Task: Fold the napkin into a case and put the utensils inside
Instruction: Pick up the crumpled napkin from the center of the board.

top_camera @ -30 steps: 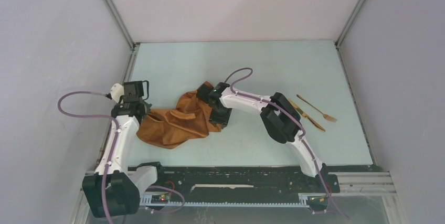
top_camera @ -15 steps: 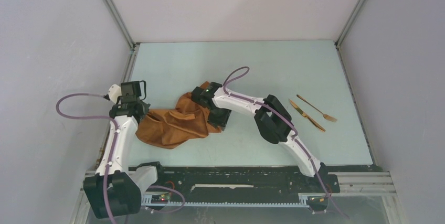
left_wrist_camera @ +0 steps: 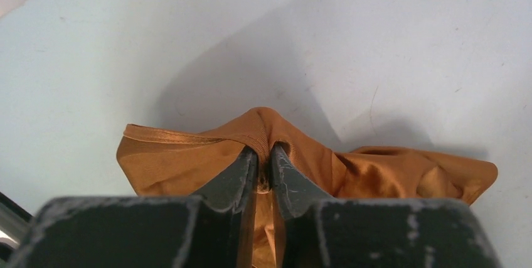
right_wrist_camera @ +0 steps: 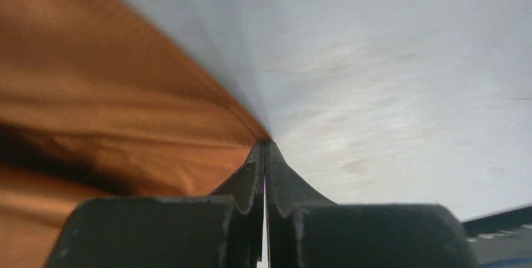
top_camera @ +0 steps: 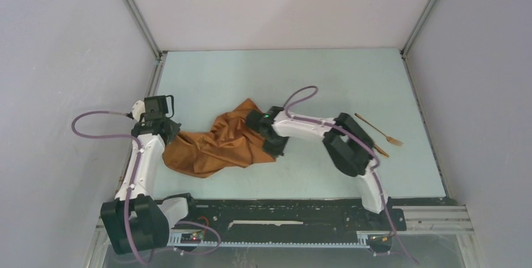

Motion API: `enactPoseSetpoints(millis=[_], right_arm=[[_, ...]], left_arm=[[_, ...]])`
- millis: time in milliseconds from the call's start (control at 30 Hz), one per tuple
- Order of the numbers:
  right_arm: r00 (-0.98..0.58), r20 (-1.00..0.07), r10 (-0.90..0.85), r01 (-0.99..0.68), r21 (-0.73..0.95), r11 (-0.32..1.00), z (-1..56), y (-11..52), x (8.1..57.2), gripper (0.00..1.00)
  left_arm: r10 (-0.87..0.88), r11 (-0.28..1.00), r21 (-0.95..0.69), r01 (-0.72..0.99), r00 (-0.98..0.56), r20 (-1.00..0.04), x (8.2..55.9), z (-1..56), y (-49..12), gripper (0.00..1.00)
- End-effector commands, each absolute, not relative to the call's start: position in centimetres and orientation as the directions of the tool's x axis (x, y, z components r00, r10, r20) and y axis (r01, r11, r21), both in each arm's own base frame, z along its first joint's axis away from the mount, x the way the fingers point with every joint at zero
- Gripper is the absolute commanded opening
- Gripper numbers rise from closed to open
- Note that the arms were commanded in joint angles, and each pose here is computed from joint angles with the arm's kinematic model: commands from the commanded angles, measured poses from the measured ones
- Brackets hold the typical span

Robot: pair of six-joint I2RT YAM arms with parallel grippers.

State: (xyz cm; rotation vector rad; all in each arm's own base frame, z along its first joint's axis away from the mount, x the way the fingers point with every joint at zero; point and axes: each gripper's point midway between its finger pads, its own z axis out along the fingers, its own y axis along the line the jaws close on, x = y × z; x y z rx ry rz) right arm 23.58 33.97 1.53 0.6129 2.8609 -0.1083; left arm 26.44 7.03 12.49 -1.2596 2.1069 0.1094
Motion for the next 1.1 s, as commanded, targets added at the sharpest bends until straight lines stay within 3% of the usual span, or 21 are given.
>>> enactPoseSetpoints(millis=[0,133,267,367,400,433,500,533,633,700,833,1067], right_arm=[[-0.815,-0.343,0.468,0.489,0.027,0.872,2.7,27.0,25.8,0.00],[-0.777,-0.441,0.450,0.508,-0.015,0.861,4.9,20.6,25.5,0.00],[-0.786,-0.440,0.434,0.515,-0.078,0.853,4.9,16.3,24.9,0.00],[-0.883,-0.394,0.257,0.289,-0.022,0.957,5.2,17.8,25.7,0.04],[-0.895,-0.410,0.177,0.174,0.044,0.984,5.6,19.7,26.1,0.34],[-0.907,-0.415,0.071,0.036,0.091,0.995,5.8,21.7,26.0,0.56],[-0.911,-0.412,-0.019,-0.060,0.086,0.994,6.1,23.5,25.7,0.70],[-0.917,-0.393,-0.066,-0.114,0.099,0.989,6.0,24.7,25.4,0.72],[-0.936,-0.327,-0.129,-0.161,0.075,0.984,4.8,26.3,24.6,0.73],[-0.936,-0.316,-0.155,-0.185,0.067,0.980,4.3,27.0,24.3,0.75],[-0.948,-0.253,-0.195,-0.209,0.032,0.977,2.8,27.3,23.9,0.78],[-0.975,-0.160,-0.154,-0.152,-0.022,0.988,0.6,26.9,22.7,0.71]], left_arm=[[-0.744,0.572,-0.293,-0.766,-0.334,-0.579,28.0,13.0,6.6,0.18],[-0.731,0.619,-0.308,-0.723,-0.387,-0.562,29.2,12.8,5.7,0.13],[-0.698,0.677,-0.296,-0.673,-0.460,-0.549,30.2,12.7,4.5,0.12],[-0.664,0.716,-0.261,-0.648,-0.514,-0.543,30.3,12.5,3.5,0.17],[-0.652,0.724,-0.240,-0.646,-0.527,-0.545,30.1,12.4,3.4,0.19],[-0.644,0.726,-0.220,-0.652,-0.530,-0.552,29.9,12.3,3.5,0.22],[-0.633,0.728,-0.195,-0.658,-0.534,-0.561,29.2,12.1,3.5,0.36],[-0.628,0.725,-0.180,-0.665,-0.533,-0.567,28.8,12.2,3.6,0.49],[-0.587,0.727,-0.114,-0.677,-0.527,-0.615,27.5,13.5,4.3,0.83],[-0.555,0.727,-0.091,-0.680,-0.505,-0.661,26.9,15.0,4.9,0.92],[-0.504,0.768,-0.106,-0.632,-0.494,-0.708,26.4,17.2,4.0,0.93],[-0.450,0.809,-0.092,-0.581,-0.510,-0.733,25.6,18.0,2.8,0.93]])
